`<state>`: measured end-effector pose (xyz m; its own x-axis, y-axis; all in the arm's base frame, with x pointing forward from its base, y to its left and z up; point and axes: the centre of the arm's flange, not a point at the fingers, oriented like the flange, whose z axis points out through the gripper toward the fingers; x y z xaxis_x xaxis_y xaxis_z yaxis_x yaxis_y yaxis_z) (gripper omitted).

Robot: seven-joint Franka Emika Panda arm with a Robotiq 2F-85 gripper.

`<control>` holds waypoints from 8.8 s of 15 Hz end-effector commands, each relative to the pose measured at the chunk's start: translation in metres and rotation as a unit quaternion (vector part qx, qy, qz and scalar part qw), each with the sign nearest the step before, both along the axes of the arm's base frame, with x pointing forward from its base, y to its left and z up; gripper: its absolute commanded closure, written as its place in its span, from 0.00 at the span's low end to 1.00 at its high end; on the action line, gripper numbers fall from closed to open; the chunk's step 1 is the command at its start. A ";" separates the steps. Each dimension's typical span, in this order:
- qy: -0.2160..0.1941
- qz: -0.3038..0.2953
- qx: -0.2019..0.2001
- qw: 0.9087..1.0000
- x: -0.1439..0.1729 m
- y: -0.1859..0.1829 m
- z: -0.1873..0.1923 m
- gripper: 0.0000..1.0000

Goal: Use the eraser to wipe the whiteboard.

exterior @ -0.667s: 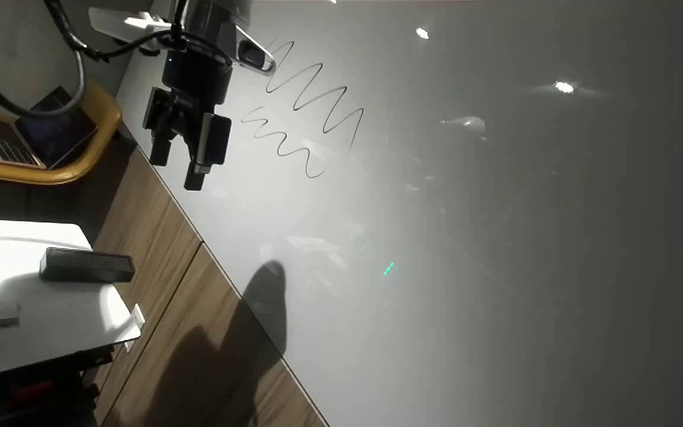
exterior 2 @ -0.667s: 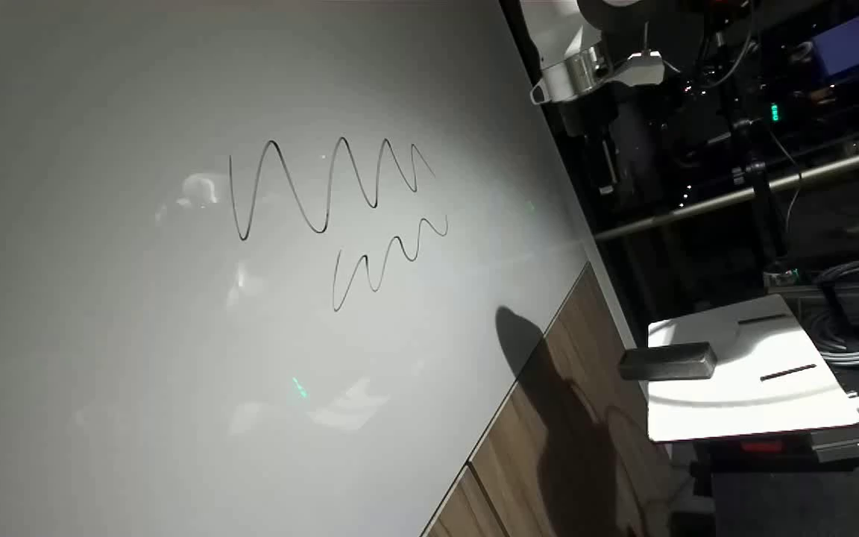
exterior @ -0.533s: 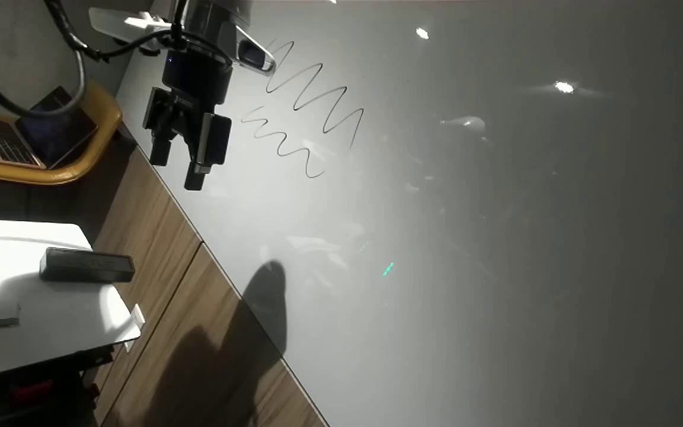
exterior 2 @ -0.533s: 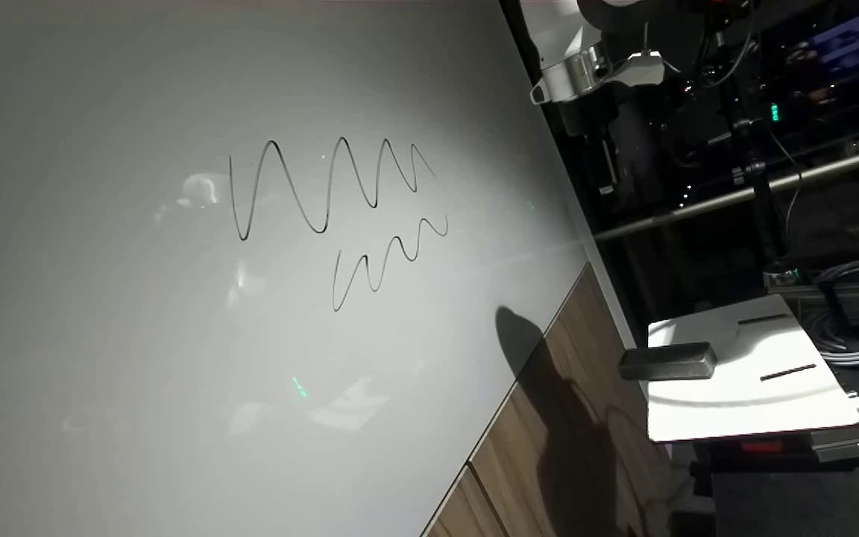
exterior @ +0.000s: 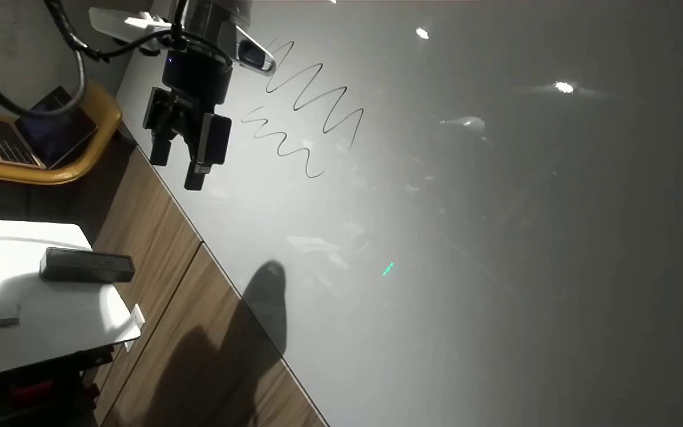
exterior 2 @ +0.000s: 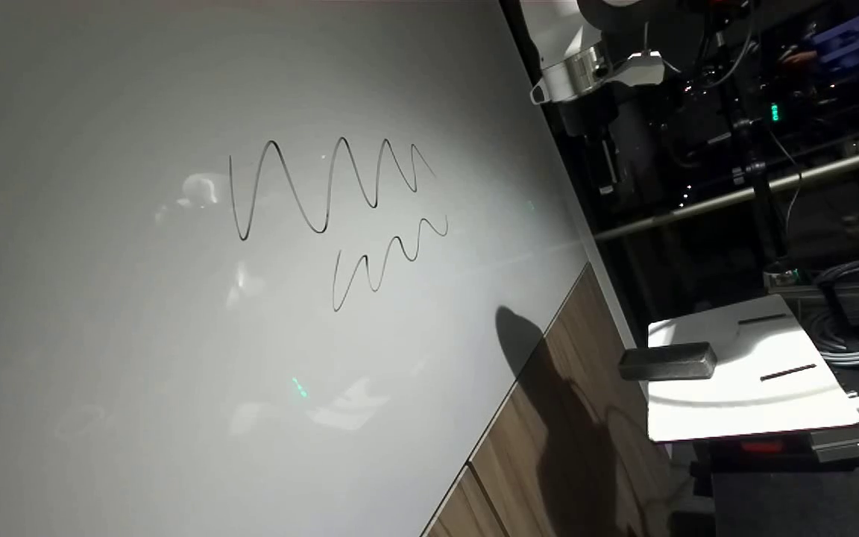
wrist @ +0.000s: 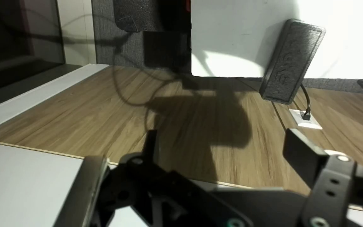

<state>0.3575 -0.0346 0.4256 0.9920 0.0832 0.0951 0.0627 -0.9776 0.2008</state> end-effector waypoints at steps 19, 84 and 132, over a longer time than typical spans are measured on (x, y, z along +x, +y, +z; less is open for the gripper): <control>-0.003 -0.089 0.035 0.995 -0.011 0.083 -0.061 0.00; -0.356 0.149 0.088 0.918 0.157 0.358 0.201 0.71; -0.323 0.053 0.061 0.943 0.207 0.327 0.287 0.71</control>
<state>0.5501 0.2906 0.6861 0.7346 0.1535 0.6609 0.0439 -0.9828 0.1795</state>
